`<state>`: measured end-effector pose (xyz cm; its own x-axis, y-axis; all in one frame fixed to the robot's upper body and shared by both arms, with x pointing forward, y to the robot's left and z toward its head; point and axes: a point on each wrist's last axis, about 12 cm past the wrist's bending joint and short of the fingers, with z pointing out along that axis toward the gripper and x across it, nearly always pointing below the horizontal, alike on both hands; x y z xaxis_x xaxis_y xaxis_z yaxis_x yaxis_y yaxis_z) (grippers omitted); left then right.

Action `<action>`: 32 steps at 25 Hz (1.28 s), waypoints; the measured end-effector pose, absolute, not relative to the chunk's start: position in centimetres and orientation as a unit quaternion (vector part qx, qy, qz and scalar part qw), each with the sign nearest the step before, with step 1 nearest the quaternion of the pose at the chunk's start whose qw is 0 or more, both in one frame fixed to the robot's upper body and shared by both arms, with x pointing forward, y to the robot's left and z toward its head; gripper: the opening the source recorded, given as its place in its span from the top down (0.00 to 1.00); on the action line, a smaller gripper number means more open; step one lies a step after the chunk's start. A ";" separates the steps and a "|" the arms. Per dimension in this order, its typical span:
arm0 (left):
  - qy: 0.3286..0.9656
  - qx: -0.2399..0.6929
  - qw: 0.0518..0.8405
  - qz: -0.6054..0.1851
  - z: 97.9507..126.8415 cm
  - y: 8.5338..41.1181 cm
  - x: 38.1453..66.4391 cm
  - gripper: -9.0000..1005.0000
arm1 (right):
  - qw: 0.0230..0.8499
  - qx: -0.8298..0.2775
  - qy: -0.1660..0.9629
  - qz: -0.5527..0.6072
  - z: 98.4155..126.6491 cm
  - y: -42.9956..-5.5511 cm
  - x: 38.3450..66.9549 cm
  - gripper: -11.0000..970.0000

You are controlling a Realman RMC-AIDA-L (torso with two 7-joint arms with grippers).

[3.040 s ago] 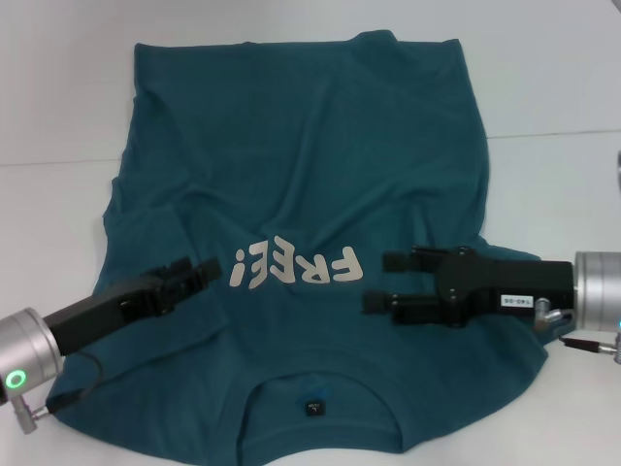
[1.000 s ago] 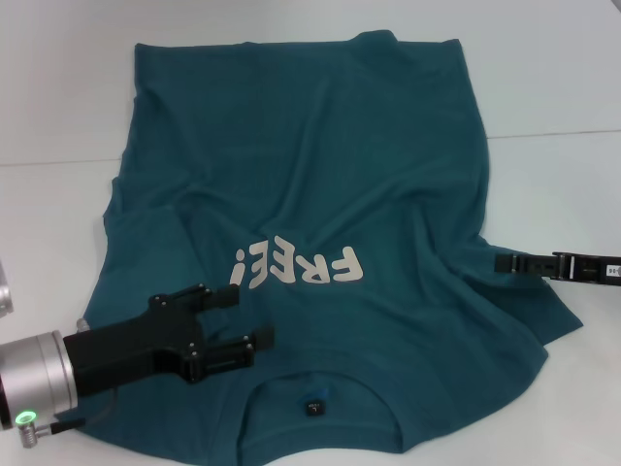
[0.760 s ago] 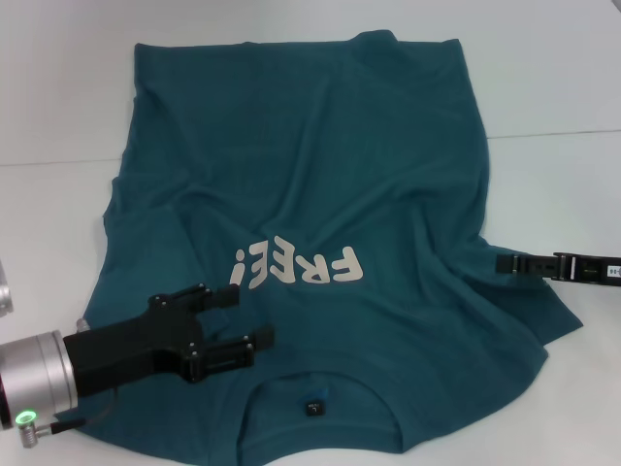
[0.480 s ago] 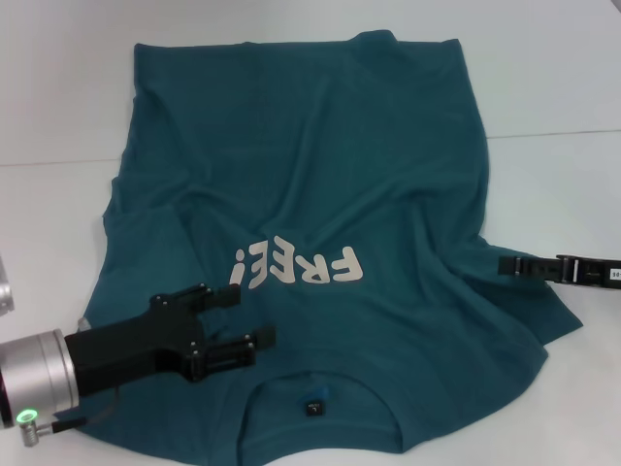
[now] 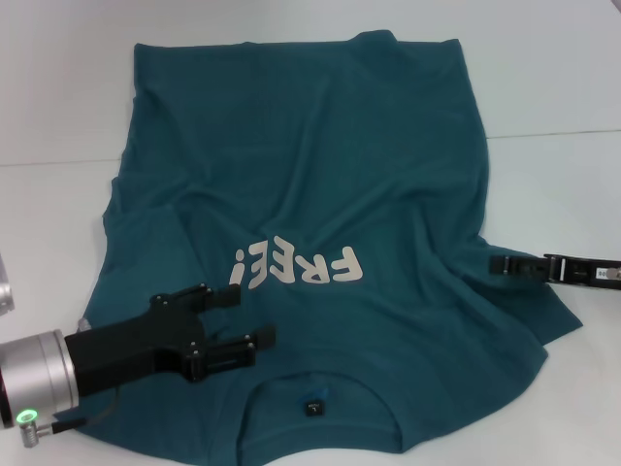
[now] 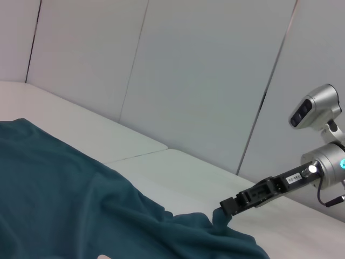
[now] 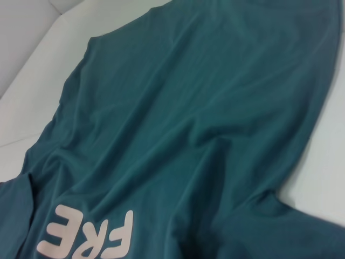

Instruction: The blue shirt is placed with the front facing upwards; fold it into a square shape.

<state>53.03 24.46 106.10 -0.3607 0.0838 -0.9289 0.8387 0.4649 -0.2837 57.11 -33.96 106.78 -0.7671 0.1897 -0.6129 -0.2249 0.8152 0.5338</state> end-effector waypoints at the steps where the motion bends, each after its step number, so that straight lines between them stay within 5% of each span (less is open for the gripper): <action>1: 0.718 0.321 0.465 -0.405 106.1 24.5 53.0 0.18 | 0.342 -0.009 0.889 0.303 106.8 -33.9 57.2 0.13; 9: 0.719 0.319 0.466 -0.405 106.0 24.6 52.9 0.18 | 0.350 -0.002 0.891 0.290 106.6 -34.2 57.3 0.15; 25: 0.719 0.317 0.468 -0.405 106.1 24.6 53.0 0.18 | 0.357 0.004 0.890 0.282 106.5 -34.5 57.3 0.83; 32: 0.720 0.316 0.467 -0.405 106.0 24.6 52.9 0.18 | 0.361 0.004 0.891 0.276 106.3 -34.4 57.3 0.96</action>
<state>52.91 24.65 106.02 -0.3641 0.0759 -0.9283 0.8330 0.4723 -0.2881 57.31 -34.40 106.31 -0.7394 0.2059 -0.6410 -0.1932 0.8472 0.4950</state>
